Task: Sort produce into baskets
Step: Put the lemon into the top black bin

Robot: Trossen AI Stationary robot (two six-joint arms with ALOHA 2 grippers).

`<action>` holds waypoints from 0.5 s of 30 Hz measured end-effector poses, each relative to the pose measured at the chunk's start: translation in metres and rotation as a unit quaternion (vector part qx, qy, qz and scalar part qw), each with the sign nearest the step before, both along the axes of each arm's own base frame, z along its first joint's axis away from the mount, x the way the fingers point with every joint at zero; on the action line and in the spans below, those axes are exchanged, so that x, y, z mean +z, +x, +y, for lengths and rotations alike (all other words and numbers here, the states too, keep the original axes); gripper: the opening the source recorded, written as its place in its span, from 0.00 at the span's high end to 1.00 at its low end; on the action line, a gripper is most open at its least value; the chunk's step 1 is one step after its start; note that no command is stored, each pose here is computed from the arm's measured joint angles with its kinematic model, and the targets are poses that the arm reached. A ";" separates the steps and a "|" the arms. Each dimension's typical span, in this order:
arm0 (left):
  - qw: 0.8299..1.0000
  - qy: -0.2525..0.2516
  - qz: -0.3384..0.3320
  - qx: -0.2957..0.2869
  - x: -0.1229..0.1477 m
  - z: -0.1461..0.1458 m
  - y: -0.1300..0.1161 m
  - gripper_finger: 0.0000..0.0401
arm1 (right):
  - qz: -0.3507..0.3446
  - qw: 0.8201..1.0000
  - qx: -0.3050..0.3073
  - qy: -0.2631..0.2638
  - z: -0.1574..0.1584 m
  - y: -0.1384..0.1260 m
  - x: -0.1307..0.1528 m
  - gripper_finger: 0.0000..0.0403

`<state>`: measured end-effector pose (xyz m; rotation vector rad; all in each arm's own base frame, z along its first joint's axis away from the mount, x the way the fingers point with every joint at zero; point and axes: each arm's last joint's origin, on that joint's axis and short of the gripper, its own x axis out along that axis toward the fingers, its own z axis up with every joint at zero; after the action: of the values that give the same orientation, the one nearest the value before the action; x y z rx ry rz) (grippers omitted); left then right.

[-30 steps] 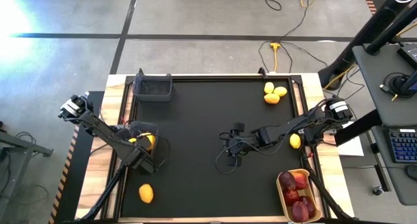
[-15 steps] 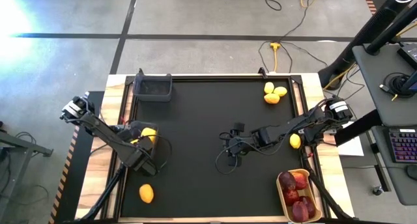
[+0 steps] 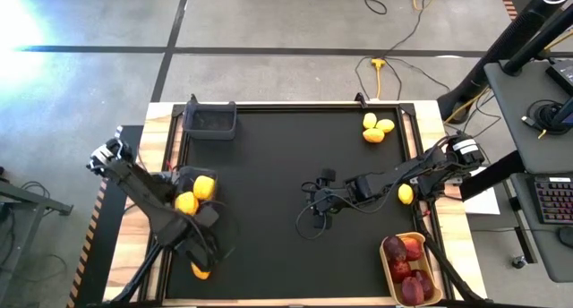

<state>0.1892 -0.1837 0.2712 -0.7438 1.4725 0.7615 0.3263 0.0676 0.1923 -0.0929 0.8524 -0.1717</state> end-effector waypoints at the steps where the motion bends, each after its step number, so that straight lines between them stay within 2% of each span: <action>1: 0.999 -0.008 0.021 0.029 -0.003 -0.005 0.000 0.01 | 0.000 1.000 0.000 0.000 0.000 0.000 0.000 0.45; 3: 0.995 -0.018 0.068 0.074 -0.013 -0.015 0.002 0.01 | 0.000 1.000 0.000 0.000 0.000 0.000 0.000 0.45; 5: 0.993 -0.014 0.087 0.082 -0.022 -0.026 0.007 0.01 | 0.000 1.000 0.000 0.000 0.000 0.000 0.000 0.45; 11: 0.996 0.030 0.078 0.025 -0.040 -0.048 0.027 0.01 | -0.001 1.000 -0.004 0.004 0.000 0.000 0.000 0.45; 15: 0.994 0.064 0.083 0.012 -0.037 -0.051 0.032 0.01 | -0.002 1.000 -0.004 0.003 0.000 0.000 0.000 0.45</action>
<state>0.2216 -0.2347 0.2337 -0.6128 1.5498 0.9460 0.3263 0.0676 0.1924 -0.0831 0.8502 -0.1758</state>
